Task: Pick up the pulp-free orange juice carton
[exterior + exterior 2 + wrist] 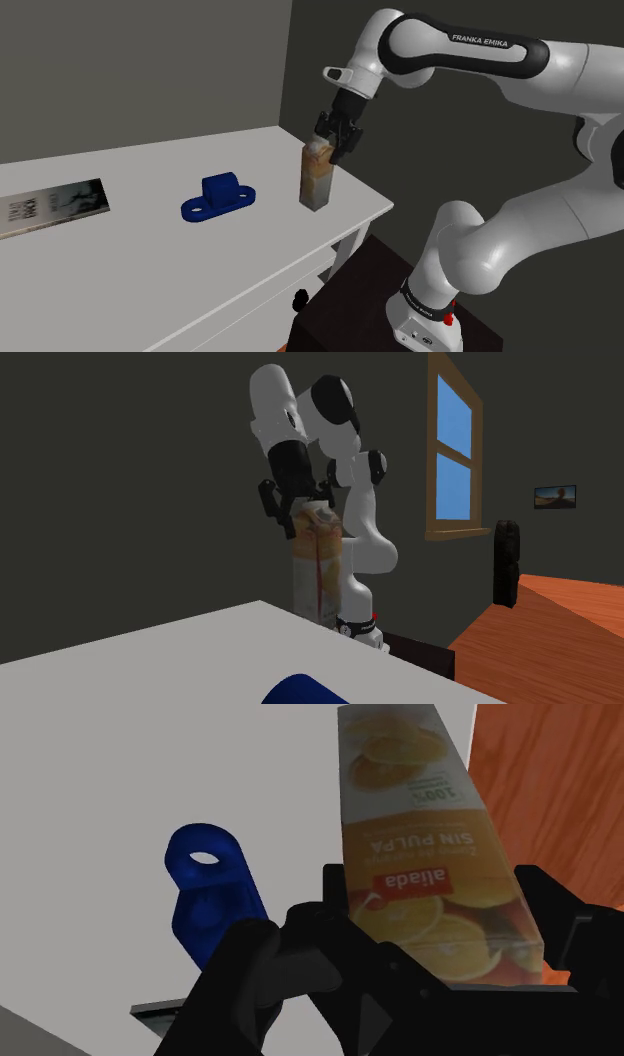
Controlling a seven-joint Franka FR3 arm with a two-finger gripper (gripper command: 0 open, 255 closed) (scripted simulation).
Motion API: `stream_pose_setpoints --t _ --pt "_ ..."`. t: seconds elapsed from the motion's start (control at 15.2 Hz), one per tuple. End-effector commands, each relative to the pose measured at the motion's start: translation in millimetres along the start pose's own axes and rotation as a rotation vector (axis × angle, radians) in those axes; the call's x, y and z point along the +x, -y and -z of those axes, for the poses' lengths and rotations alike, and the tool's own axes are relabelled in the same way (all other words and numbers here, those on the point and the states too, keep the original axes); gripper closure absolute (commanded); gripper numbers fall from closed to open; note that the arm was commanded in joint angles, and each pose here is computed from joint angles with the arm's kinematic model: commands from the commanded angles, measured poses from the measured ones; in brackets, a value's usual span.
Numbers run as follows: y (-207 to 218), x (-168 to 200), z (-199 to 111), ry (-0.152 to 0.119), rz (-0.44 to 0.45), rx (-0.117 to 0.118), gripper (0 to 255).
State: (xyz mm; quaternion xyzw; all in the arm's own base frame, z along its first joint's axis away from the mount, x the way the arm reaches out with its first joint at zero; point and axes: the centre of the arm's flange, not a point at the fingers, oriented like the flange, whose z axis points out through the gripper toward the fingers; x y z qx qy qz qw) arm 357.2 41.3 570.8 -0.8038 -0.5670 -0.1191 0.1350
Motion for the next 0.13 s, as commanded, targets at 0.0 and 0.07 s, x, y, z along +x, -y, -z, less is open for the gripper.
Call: stream_pose_setpoints --t 0.0,0.07 --pt "0.9 0.9 6.3 0.0 0.0 0.0 255" --pt "0.8 1.0 6.3 0.0 0.0 0.0 255"
